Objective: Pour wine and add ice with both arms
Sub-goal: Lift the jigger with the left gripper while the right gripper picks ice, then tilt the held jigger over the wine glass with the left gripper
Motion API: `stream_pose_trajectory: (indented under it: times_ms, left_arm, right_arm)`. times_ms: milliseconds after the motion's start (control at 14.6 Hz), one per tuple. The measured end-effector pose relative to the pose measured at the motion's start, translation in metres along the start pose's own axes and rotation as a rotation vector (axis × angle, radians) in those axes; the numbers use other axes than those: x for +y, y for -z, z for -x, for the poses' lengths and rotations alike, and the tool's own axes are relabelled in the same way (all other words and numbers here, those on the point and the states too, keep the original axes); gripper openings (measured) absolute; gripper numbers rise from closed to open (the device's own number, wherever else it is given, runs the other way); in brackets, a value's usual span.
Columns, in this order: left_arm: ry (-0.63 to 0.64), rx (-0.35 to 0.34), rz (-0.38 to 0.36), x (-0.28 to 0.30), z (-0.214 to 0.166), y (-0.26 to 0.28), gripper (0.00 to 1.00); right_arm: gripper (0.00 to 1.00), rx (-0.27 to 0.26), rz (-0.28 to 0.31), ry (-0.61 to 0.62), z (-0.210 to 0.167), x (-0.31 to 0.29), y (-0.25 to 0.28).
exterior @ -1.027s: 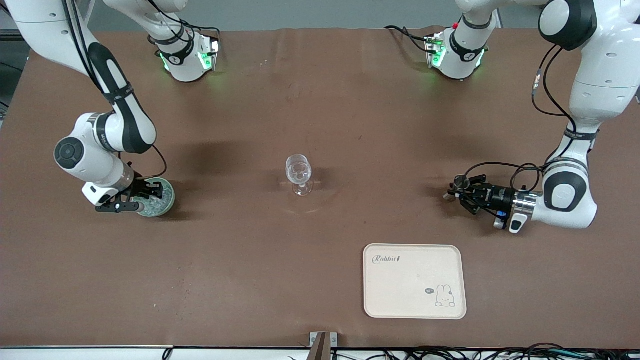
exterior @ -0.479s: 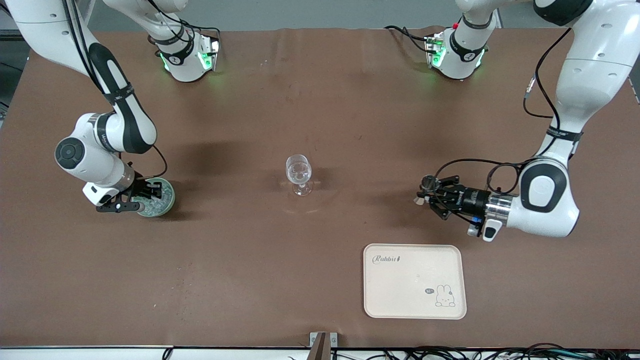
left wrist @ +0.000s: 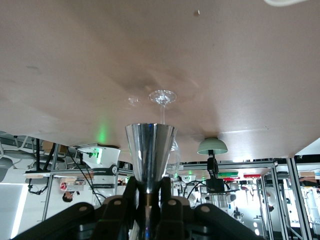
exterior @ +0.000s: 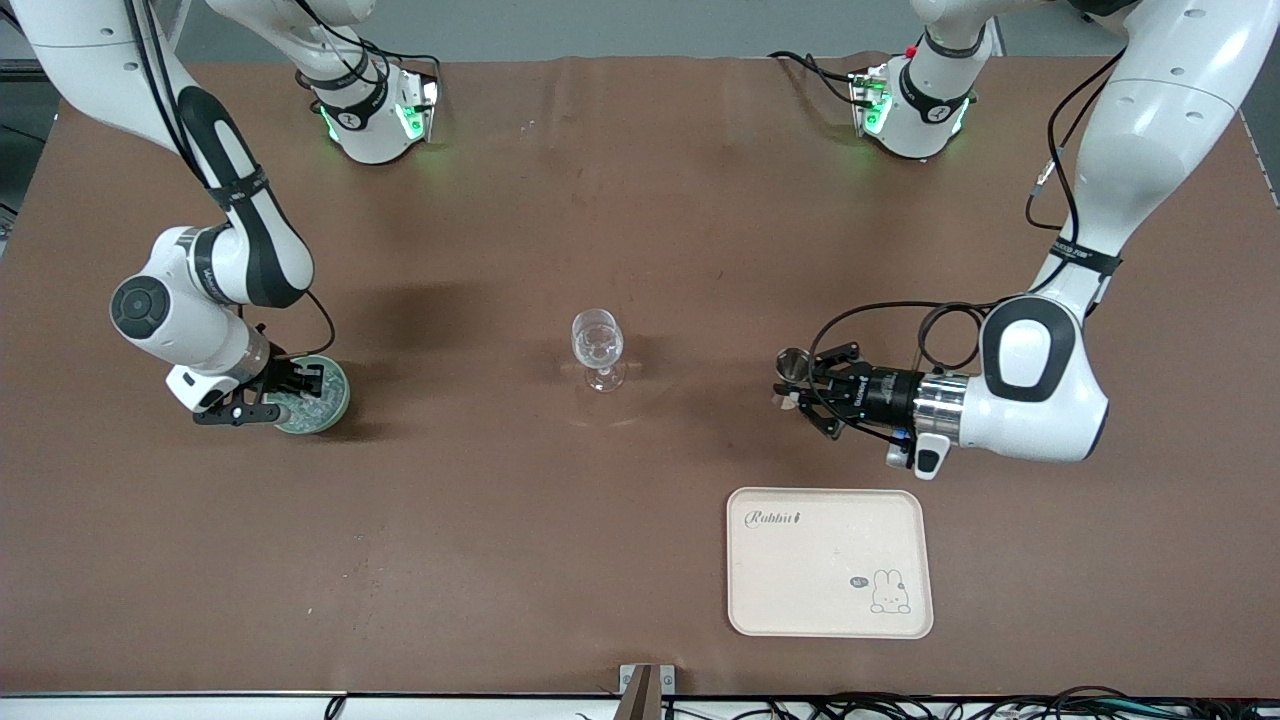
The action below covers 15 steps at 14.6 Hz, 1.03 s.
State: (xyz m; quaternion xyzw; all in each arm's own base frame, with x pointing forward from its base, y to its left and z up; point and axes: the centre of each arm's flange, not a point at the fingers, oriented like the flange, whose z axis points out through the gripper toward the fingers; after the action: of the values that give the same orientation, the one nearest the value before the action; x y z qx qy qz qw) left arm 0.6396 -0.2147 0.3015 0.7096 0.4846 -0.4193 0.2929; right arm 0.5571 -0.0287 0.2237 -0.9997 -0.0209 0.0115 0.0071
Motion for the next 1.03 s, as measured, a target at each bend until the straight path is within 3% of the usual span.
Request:
stream_pose_trajectory:
  times_ms: [342, 753, 1027]
  left_arm:
    - [0.030, 0.057, 0.011, 0.008, 0.055, -0.027, 0.21]
    - [0.030, 0.176, -0.009, 0.007, 0.111, -0.070, 0.21]
    - [0.029, 0.278, -0.025, 0.004, 0.131, -0.110, 0.21]
  right_arm:
    - [0.23, -0.066, -0.008, -0.006, -0.032, 0.003, 0.053]
    - [0.23, 0.016, 0.000, -0.118, -0.050, 0.014, 0.185]
    - [0.23, 0.024, 0.001, -0.144, -0.039, 0.016, 0.290]
